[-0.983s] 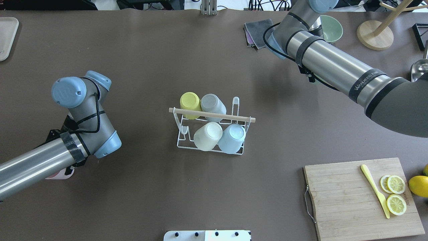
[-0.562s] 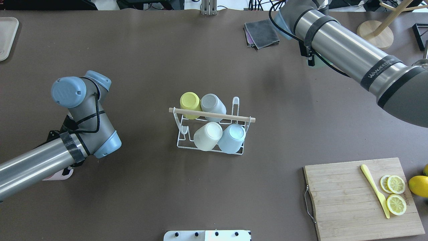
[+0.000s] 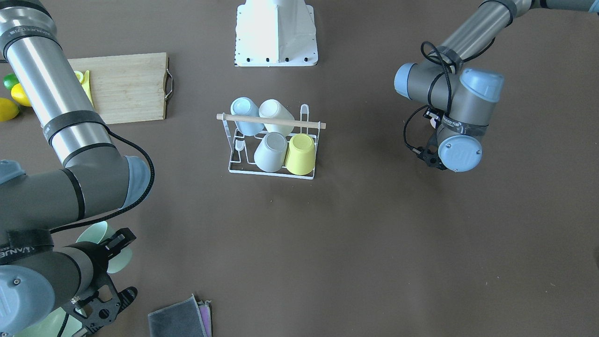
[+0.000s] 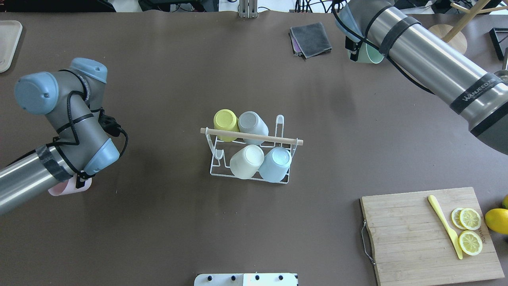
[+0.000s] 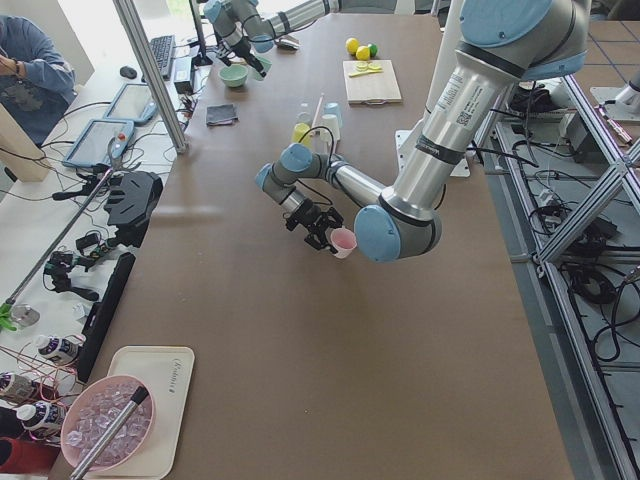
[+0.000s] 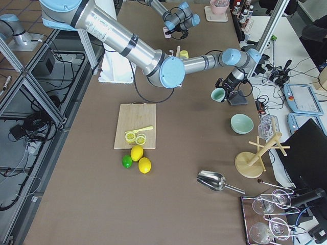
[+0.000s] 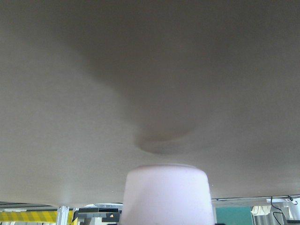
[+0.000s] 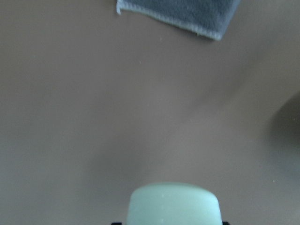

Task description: Place cup on cup holder

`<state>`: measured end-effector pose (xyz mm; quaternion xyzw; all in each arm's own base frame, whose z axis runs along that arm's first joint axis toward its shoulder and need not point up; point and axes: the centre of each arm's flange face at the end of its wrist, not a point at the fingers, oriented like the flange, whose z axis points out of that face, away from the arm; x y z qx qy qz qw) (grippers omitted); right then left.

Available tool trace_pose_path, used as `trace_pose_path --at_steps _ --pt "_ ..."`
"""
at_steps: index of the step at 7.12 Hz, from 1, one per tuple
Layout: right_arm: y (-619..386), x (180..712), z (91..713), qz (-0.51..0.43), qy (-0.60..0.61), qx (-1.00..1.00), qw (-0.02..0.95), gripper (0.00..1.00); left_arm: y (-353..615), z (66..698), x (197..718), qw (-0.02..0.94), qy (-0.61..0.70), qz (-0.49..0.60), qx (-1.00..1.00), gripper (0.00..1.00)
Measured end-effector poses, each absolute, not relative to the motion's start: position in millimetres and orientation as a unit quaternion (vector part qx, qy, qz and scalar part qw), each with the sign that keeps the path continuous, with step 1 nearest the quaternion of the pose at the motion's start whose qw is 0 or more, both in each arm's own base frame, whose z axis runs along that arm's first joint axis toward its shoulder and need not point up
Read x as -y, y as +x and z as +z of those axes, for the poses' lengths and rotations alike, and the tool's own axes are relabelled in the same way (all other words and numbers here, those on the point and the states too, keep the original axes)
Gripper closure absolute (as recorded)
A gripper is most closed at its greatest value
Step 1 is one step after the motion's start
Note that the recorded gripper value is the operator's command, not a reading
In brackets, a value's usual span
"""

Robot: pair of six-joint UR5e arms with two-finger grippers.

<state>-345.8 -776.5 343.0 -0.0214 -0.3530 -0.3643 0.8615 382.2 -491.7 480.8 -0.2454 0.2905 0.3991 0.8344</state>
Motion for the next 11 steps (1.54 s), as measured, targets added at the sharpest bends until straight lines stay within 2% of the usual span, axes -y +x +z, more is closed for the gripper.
trace_pose_path --at_steps 1,5,8,11 --pt "-342 773 338 -0.354 0.025 0.359 0.863 1.00 379 460 501 0.843 -0.173 0.389 -0.328 0.88" --pt "-317 744 339 -0.297 0.231 0.398 0.837 1.00 351 390 521 0.836 0.026 0.367 -0.407 0.87" --pt "-317 716 341 -0.254 0.368 0.432 0.783 1.00 333 365 506 0.806 0.151 0.353 -0.451 0.87" --pt "-341 665 346 -0.188 0.464 0.489 0.714 1.00 342 330 480 0.748 0.359 0.283 -0.481 0.91"
